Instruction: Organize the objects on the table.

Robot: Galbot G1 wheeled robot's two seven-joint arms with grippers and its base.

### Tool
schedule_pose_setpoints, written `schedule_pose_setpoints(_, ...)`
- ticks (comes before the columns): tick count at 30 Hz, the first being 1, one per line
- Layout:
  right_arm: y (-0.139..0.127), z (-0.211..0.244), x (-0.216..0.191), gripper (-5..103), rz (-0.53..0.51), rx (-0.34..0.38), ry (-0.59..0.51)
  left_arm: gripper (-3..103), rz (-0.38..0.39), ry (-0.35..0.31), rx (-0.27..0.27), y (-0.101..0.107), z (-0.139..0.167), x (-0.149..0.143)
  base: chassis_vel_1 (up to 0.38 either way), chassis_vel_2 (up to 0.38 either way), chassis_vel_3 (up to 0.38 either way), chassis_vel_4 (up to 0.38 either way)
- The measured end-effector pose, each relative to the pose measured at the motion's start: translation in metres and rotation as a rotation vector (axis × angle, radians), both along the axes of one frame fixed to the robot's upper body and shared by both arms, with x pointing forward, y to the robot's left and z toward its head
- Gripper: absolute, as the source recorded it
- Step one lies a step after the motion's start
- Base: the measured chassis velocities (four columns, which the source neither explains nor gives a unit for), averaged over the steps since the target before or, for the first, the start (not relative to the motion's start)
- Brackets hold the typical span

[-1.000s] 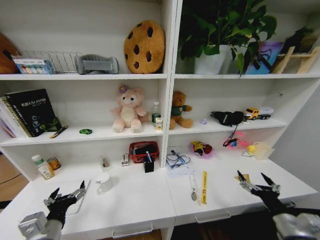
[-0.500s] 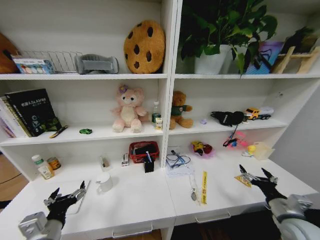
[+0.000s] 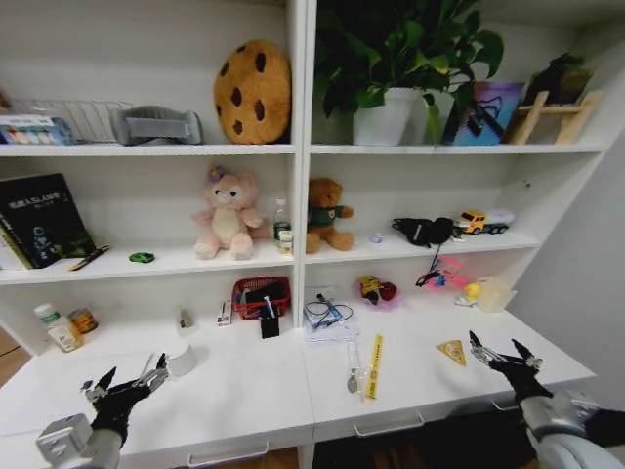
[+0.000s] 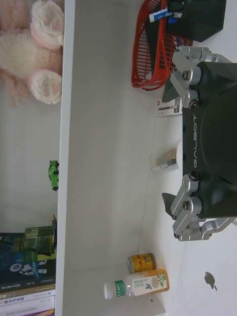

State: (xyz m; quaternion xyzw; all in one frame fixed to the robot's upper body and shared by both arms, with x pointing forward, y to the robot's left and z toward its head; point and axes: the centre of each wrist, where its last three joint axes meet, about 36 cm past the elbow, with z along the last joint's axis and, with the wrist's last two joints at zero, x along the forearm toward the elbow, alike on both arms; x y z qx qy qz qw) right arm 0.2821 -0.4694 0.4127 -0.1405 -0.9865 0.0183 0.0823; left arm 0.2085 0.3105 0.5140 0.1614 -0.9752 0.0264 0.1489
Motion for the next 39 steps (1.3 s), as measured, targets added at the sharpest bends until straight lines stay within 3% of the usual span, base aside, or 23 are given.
schedule_pose_setpoints(5,-0.019,-0.023,0.032,100,0.016,-0.027,0.061,100,0.001,0.000,0.000,0.000,0.000,0.000,-0.003,-0.006,0.039,0.017)
schedule_pose_setpoints(10,-0.019,-0.047,0.047,100,0.070,-0.022,0.140,100,0.001,0.000,0.000,0.000,0.000,0.000,0.037,0.047,-0.040,-0.036)
schedule_pose_setpoints(16,-0.025,-0.067,0.056,100,0.051,-0.016,0.191,100,0.001,0.000,0.000,0.000,0.000,0.000,0.000,0.000,0.000,0.000)
schedule_pose_setpoints(21,-0.025,-0.076,0.068,80,0.056,-0.014,0.231,100,0.001,0.000,0.000,0.000,0.000,0.000,0.000,0.000,0.000,0.000)
schedule_pose_setpoints(22,-0.025,-0.076,0.068,80,0.056,-0.014,0.231,100,0.001,0.000,0.000,0.000,0.000,0.000,0.000,0.000,0.000,0.000)
schedule_pose_setpoints(29,-0.018,-0.078,0.078,46,0.072,-0.007,0.230,100,0.001,0.000,0.000,0.000,0.000,0.000,0.000,0.000,0.000,0.000)
schedule_pose_setpoints(33,-0.020,-0.080,0.079,41,0.069,-0.007,0.233,100,0.001,0.000,0.000,0.000,0.000,0.000,0.000,0.000,0.000,0.000)
schedule_pose_setpoints(35,-0.022,-0.081,0.078,25,0.067,-0.008,0.239,100,0.001,0.000,0.000,0.000,0.000,0.000,0.000,0.000,0.000,0.000)
schedule_pose_setpoints(39,-0.023,-0.081,0.076,20,0.066,-0.008,0.242,100,0.001,0.000,0.000,0.000,0.000,0.000,0.000,0.000,0.000,0.000)
